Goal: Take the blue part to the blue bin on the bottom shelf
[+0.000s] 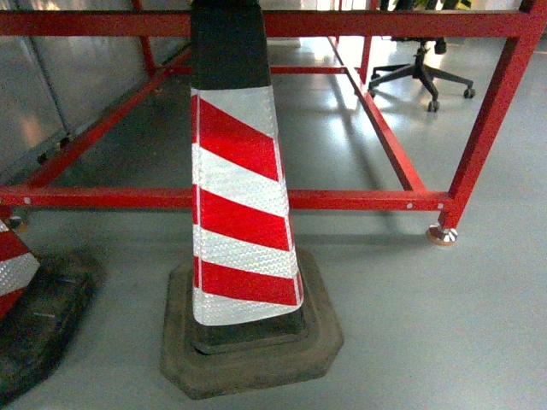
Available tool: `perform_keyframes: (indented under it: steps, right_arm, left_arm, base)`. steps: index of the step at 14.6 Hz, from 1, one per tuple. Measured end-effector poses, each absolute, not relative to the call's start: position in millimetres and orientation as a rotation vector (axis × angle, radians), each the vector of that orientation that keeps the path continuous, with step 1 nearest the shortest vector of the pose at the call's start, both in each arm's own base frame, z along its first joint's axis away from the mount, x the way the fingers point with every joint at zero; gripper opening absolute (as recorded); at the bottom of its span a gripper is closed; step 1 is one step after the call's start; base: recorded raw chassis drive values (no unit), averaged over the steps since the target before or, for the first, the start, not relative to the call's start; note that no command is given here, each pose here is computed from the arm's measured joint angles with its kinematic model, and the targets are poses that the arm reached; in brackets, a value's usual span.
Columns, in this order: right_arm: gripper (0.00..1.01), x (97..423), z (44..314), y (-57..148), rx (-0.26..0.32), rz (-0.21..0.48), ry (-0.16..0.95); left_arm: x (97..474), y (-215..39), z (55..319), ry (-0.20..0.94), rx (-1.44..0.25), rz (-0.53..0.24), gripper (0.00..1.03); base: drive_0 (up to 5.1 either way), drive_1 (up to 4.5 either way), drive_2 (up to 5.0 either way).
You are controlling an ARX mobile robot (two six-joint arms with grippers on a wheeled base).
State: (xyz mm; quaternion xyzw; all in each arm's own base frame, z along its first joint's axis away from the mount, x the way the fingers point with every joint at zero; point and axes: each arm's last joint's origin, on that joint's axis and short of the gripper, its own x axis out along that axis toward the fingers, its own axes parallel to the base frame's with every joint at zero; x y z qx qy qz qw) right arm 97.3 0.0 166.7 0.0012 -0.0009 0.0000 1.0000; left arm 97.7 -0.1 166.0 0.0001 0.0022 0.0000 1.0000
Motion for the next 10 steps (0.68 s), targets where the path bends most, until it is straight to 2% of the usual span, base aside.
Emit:
perform_keyframes:
  steps: [10]
  right_arm:
    - [0.98, 97.3, 166.7, 0.0, 0.002, 0.0, -0.002]
  left_arm:
    - [97.7, -0.1, 166.0, 0.004, 0.0, 0.0, 0.98]
  base:
    - [0.0, 0.0, 0.0]
